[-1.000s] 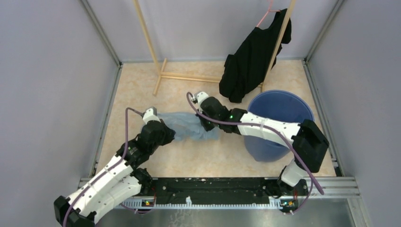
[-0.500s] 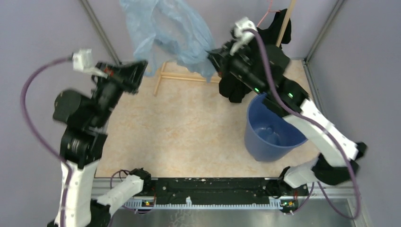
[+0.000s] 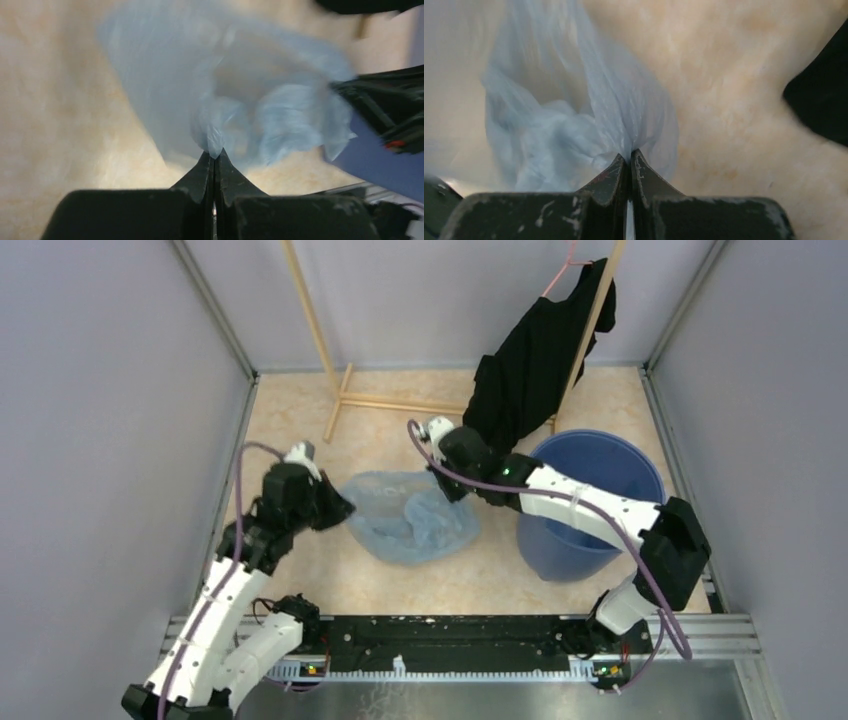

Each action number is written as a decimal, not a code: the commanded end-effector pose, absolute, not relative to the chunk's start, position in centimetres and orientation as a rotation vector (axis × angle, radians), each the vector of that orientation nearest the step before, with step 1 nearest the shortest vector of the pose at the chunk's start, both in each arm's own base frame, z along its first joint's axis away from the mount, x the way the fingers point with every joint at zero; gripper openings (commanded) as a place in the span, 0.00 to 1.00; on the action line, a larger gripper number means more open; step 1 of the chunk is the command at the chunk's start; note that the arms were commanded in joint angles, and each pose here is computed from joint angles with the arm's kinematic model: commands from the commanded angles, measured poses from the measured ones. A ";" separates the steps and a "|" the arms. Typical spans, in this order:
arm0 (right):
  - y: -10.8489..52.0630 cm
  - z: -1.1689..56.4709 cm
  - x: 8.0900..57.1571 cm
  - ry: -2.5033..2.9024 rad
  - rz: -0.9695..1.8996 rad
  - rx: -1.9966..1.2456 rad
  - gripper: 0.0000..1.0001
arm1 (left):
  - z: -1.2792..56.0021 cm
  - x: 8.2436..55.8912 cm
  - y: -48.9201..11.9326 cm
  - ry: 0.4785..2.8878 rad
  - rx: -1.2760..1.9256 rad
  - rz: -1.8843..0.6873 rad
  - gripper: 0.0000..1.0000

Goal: Put the trash bags into the trash bin

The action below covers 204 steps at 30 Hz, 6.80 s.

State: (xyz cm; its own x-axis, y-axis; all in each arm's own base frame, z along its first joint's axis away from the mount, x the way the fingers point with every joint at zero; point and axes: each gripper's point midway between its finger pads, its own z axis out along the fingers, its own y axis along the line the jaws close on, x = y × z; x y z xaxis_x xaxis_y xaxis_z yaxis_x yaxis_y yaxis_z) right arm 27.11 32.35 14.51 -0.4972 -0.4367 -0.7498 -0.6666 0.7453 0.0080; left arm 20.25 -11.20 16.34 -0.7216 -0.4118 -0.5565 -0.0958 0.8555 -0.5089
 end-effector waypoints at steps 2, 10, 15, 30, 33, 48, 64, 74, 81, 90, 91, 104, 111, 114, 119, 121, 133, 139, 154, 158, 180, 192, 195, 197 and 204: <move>33.2 42.9 28.7 1.609 0.544 -0.633 0.03 | 41.2 24.6 -12.0 1.838 -0.128 -0.668 0.00; 32.1 40.0 26.6 1.517 0.644 -0.583 0.03 | 38.5 23.2 -10.5 1.737 -0.233 -0.682 0.00; 34.5 24.1 25.7 1.878 0.696 -0.662 0.00 | 22.8 21.1 -10.6 2.087 -0.397 -0.661 0.00; 30.2 57.8 20.4 1.143 0.892 -0.582 0.00 | 60.3 17.5 -11.0 1.274 0.048 -0.798 0.00; 28.4 59.0 18.2 1.017 0.938 -0.562 0.00 | 59.2 16.7 -10.5 1.194 0.039 -0.811 0.00; 34.5 27.3 25.0 1.793 0.717 -0.660 0.00 | 28.7 22.1 -9.2 1.892 -0.349 -0.611 0.00; 29.3 57.1 20.7 1.043 0.838 -0.542 0.00 | 58.5 19.7 -10.6 1.138 0.049 -0.727 0.00; 32.8 29.7 25.4 1.688 0.656 -0.642 0.00 | 28.2 21.9 -6.5 1.882 -0.390 -0.448 0.00; 34.0 29.7 26.5 1.748 0.644 -0.649 0.00 | 32.7 21.2 -5.3 1.751 -0.377 -0.436 0.00; 33.4 53.8 26.8 1.250 0.680 -0.566 0.00 | 59.7 19.6 -9.1 1.144 0.051 -0.608 0.00; 33.3 55.9 25.5 1.175 0.727 -0.592 0.00 | 61.5 18.5 -9.4 1.075 0.094 -0.626 0.00; 34.9 35.6 26.5 1.400 0.656 -0.706 0.00 | 34.8 23.2 -6.7 1.596 -0.387 -0.560 0.00; 36.9 19.1 25.1 1.929 0.737 -0.743 0.00 | 21.6 21.7 -8.2 1.875 -0.634 -0.665 0.00; 37.1 26.7 27.4 1.781 0.750 -0.680 0.00 | 28.4 23.5 -7.6 1.710 -0.513 -0.627 0.00; 37.3 45.1 26.5 1.443 0.863 -0.692 0.00 | 47.7 24.0 -10.6 1.462 -0.137 -0.700 0.00; 36.6 49.5 24.1 1.308 0.944 -0.693 0.00 | 53.0 21.9 -11.9 1.365 0.002 -0.769 0.00; 35.0 45.0 22.3 1.373 1.001 -0.675 0.00 | 46.5 20.1 -11.3 1.360 -0.039 -0.806 0.00; 36.9 42.1 22.0 1.440 1.084 -0.705 0.00 | 44.7 19.4 -14.0 1.423 0.081 -0.929 0.00; 40.6 32.2 19.8 1.630 1.336 -0.780 0.00 | 31.7 21.4 -17.6 1.795 -0.097 -1.172 0.05; 40.3 29.2 19.7 1.700 1.321 -0.774 0.00 | 29.4 21.0 -17.8 1.839 -0.123 -1.195 0.10; 40.7 27.6 18.1 1.729 1.374 -0.823 0.00 | 25.8 22.5 -19.1 2.026 -0.178 -1.203 0.82; 40.4 26.7 18.4 1.758 1.254 -0.828 0.00 | 26.7 23.1 -19.3 1.993 -0.148 -1.188 0.72; 39.4 26.7 19.0 1.769 1.188 -0.795 0.00 | 26.8 22.8 -18.2 2.006 -0.120 -1.092 0.78; 38.4 26.6 19.6 1.786 1.131 -0.749 0.00 | 26.8 22.1 -17.6 2.021 -0.085 -1.040 0.85; 33.6 26.6 23.4 1.873 0.899 -0.450 0.00 | 27.1 18.0 -19.1 2.066 0.164 -1.166 0.83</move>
